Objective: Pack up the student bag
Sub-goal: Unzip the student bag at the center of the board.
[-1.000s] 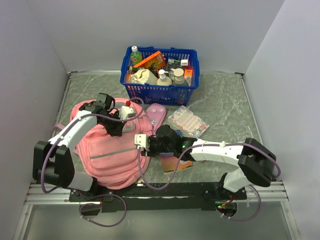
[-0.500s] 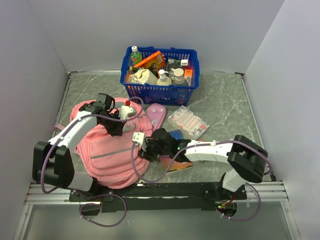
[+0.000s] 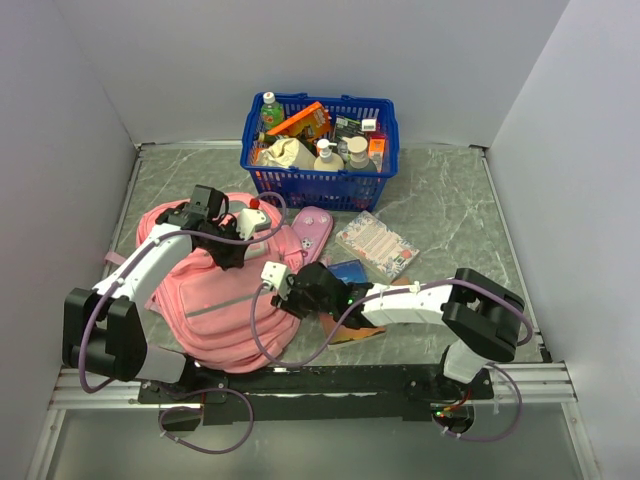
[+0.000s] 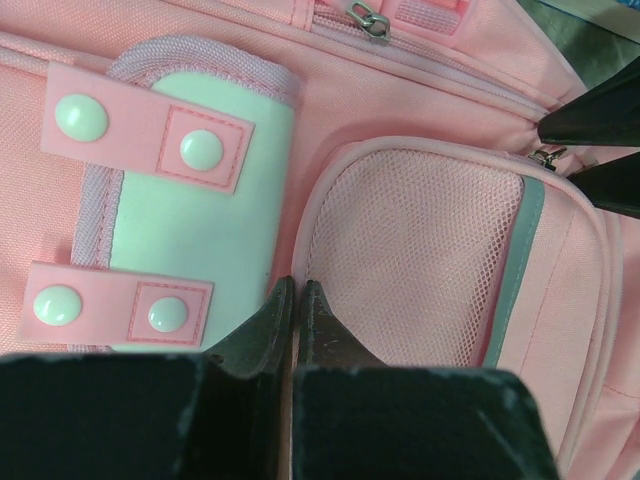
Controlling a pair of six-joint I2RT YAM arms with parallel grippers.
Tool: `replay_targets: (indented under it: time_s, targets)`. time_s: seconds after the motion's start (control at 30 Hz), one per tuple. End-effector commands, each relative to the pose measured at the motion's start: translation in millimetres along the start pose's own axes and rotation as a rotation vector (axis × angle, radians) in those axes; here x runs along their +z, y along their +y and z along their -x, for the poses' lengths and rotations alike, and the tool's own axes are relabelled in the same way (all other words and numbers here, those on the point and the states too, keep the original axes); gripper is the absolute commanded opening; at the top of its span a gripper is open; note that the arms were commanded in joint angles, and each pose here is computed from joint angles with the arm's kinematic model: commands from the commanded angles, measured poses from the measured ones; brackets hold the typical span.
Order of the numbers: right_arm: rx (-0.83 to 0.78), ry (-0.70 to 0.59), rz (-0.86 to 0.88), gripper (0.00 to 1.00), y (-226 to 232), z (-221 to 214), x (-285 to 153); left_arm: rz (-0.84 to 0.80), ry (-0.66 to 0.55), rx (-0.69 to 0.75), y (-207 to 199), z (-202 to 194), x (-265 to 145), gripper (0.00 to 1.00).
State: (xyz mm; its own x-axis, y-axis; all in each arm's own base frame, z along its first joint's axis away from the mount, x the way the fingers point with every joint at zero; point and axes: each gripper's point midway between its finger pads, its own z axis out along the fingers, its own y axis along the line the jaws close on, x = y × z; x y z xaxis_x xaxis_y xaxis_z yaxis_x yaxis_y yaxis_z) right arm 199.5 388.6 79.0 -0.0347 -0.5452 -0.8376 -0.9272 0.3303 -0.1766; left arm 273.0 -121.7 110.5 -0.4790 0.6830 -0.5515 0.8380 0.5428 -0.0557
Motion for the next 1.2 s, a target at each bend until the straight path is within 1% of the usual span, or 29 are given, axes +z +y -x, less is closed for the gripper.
replay_targets:
  time_s: [0.0,0.1,0.13,0.17,0.27,0.53,0.7,0.8,0.83,0.9,0.93,1.0,1.03,1.1,1.13,1.17]
  targets:
    - [0.027,-0.015,-0.146,0.47,-26,1,-5,-0.001,-0.046,0.015,-3,9,-3,0.01]
    - [0.033,-0.044,-0.184,0.52,-31,5,-16,0.005,-0.04,0.016,-2,7,-2,0.01]
    - [0.04,-0.041,-0.194,0.53,-32,-1,-19,0.004,-0.037,0.016,-2,6,-2,0.01]
    - [0.047,-0.073,-0.208,0.55,-34,7,-23,0.002,-0.037,0.014,-2,6,-1,0.01]
    - [0.064,-0.088,-0.204,0.6,-33,4,-26,-0.003,-0.037,0.01,-3,6,0,0.01]
    - [0.097,-0.05,-0.119,0.6,-17,-4,-13,-0.001,-0.04,0.003,-3,5,1,0.01]
    - [0.153,-0.014,-0.086,0.56,-11,-10,-7,-0.016,-0.046,-0.021,-6,7,3,0.01]
    - [0.196,0.023,-0.05,0.51,-3,-17,-5,-0.014,-0.056,-0.033,-4,9,4,0.01]
    - [0.206,0.055,-0.044,0.49,-1,-25,-6,-0.017,-0.057,-0.035,-5,9,4,0.01]
    - [0.231,0.07,-0.022,0.45,4,-25,-5,-0.019,-0.065,-0.035,-5,11,5,0.01]
    - [0.239,0.081,-0.019,0.4,5,-27,-6,-0.017,-0.071,-0.038,-5,12,4,0.01]
    - [0.25,0.098,-0.018,0.34,6,-31,-7,-0.009,-0.082,-0.047,-3,15,4,0.01]
    - [0.253,0.093,-0.019,0.27,7,-29,-8,-0.005,-0.082,-0.051,-3,15,5,0.01]
    - [0.255,0.102,-0.029,0.2,5,-32,-10,0.005,-0.091,-0.062,-1,17,3,0.01]
    - [0.255,0.104,-0.035,0.13,4,-32,-10,0.013,-0.097,-0.066,1,18,3,0.01]
    - [0.254,0.111,-0.033,0.12,5,-34,-10,0.016,-0.102,-0.072,1,19,2,0.01]
